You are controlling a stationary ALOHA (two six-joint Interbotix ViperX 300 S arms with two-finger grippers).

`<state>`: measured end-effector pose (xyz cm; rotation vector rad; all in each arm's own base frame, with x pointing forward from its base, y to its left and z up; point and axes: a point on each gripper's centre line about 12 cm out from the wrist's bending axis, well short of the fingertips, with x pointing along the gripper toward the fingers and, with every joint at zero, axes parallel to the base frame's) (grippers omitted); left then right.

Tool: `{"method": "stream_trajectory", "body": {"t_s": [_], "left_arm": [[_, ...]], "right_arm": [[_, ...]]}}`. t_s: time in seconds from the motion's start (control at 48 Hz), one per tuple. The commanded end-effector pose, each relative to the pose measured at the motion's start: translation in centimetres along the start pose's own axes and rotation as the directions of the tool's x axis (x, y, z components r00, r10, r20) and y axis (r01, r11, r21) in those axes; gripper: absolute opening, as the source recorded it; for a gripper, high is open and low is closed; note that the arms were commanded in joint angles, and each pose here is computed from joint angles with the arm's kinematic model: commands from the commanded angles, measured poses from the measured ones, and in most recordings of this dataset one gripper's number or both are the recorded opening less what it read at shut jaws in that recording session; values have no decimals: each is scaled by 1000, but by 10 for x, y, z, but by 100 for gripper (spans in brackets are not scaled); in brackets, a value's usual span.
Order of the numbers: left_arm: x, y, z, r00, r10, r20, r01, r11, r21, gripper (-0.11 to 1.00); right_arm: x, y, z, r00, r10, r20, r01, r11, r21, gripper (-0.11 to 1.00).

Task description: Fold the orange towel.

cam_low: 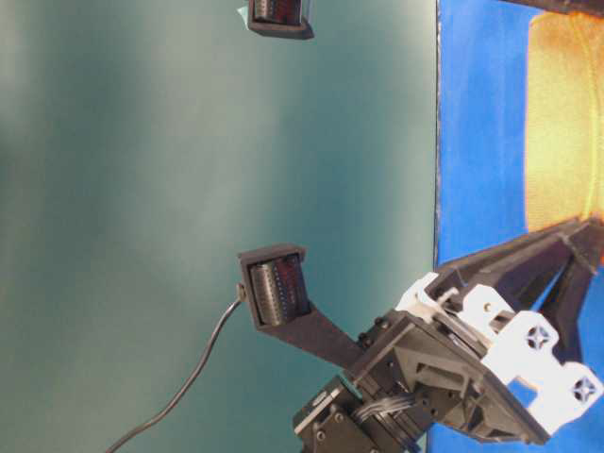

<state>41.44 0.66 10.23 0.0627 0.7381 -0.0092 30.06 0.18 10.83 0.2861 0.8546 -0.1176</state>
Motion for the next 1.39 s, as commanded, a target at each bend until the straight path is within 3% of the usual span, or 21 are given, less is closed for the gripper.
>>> {"method": "stream_trajectory", "body": {"t_s": [0.0, 0.104, 0.187, 0.396, 0.541, 0.729, 0.854, 0.999, 1.187, 1.374], "left_arm": [[-8, -4, 12, 999, -7, 34, 7, 1000, 5, 35], [-14, -13, 17, 999, -25, 35, 24, 999, 21, 55], [-24, -22, 23, 998, -42, 38, 41, 999, 37, 67], [-57, -36, 37, 997, -74, 26, 72, 995, 62, 67], [-92, -38, 49, 995, -85, 51, 81, 994, 71, 67], [-143, -33, 50, 987, -84, 138, 74, 995, 70, 66], [-180, -28, 44, 971, -76, 225, 63, 996, 66, 66], [-220, -17, 27, 931, -45, 362, 32, 999, 43, 66], [-258, -11, 1, 886, -21, 462, 10, 1000, 26, 66], [-272, -10, -32, 862, -9, 507, 0, 1000, 17, 66]], "right_arm": [[-7, 13, 10, 999, 27, 31, -26, 999, -25, 35], [-14, 23, 11, 999, 40, 30, -38, 998, -54, 60], [-22, 30, 13, 998, 50, 35, -47, 997, -69, 57], [-49, 47, 20, 994, 85, 74, -77, 991, -108, 53], [-74, 45, 27, 991, 75, 113, -63, 992, -111, 53], [-121, 37, 34, 977, 61, 204, -32, 989, -141, 53], [-154, 29, 33, 954, 64, 293, -19, 988, -153, 53], [-184, 19, 27, 925, 60, 374, 2, 987, -163, 53], [-193, 6, 10, 911, 42, 411, 36, 983, -181, 53], [-190, -6, -12, 891, 51, 451, 33, 984, -175, 53]]}}
